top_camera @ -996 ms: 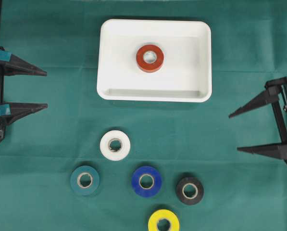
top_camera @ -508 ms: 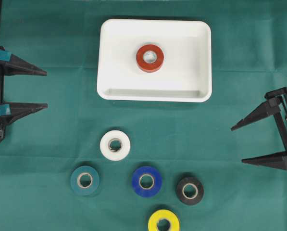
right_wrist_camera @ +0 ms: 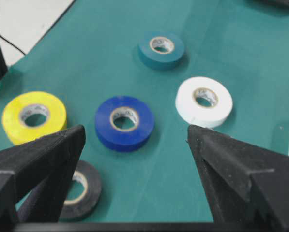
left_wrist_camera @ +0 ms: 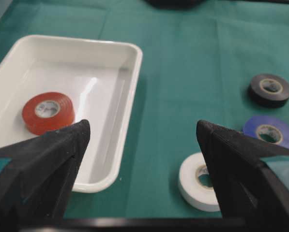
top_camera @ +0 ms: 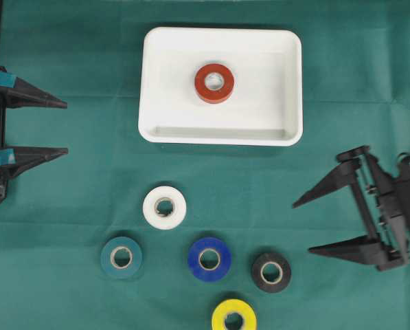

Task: Pick up the tape from a random location and place it into the white case.
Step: 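Move the right gripper toward the black tape roll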

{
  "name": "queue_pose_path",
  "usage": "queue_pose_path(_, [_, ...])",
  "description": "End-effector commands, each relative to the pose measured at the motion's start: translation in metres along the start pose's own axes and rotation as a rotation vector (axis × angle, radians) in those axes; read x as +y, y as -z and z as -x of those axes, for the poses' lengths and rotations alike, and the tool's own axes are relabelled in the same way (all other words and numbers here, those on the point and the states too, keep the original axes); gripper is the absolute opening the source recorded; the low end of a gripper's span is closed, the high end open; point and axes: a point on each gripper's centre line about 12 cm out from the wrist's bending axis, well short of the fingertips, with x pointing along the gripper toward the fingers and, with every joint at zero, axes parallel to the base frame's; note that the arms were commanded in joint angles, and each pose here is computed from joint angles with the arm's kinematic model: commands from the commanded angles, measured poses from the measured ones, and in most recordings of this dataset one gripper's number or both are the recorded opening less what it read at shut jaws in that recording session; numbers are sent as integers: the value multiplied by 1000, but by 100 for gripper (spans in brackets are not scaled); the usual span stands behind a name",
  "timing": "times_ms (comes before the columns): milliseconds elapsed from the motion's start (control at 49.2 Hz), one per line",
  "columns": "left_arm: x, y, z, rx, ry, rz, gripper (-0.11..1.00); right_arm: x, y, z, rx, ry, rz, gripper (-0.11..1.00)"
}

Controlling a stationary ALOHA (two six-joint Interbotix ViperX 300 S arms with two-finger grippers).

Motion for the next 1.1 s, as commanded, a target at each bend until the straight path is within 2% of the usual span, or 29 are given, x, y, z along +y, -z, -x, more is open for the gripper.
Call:
queue_pose_path(0, [0,-5,-1,-11,-3,4,98,5,-16,-12,-24,-14,8,92])
queue_pose_path(305, [0,-4,-1,-9,-1,3,98,13,-24,-42,9,-34,16,92])
queue_pose_path(549, [0,-4,-2,-6,-1,8,98,13,-25,-44,63,-31,6,92])
queue_pose_path(731, [0,-3,-2,-5,-1,13,98,13,-23,-46,190,-22,-41,92])
queue_pose_path(935, [0,-3,-2,-5,-3,13,98,13,-19,-53,394,6,-103,92])
queue_pose_path(1077, [0,-4,-2,-6,-1,13,98,13,-18,-60,525,26,-121,92])
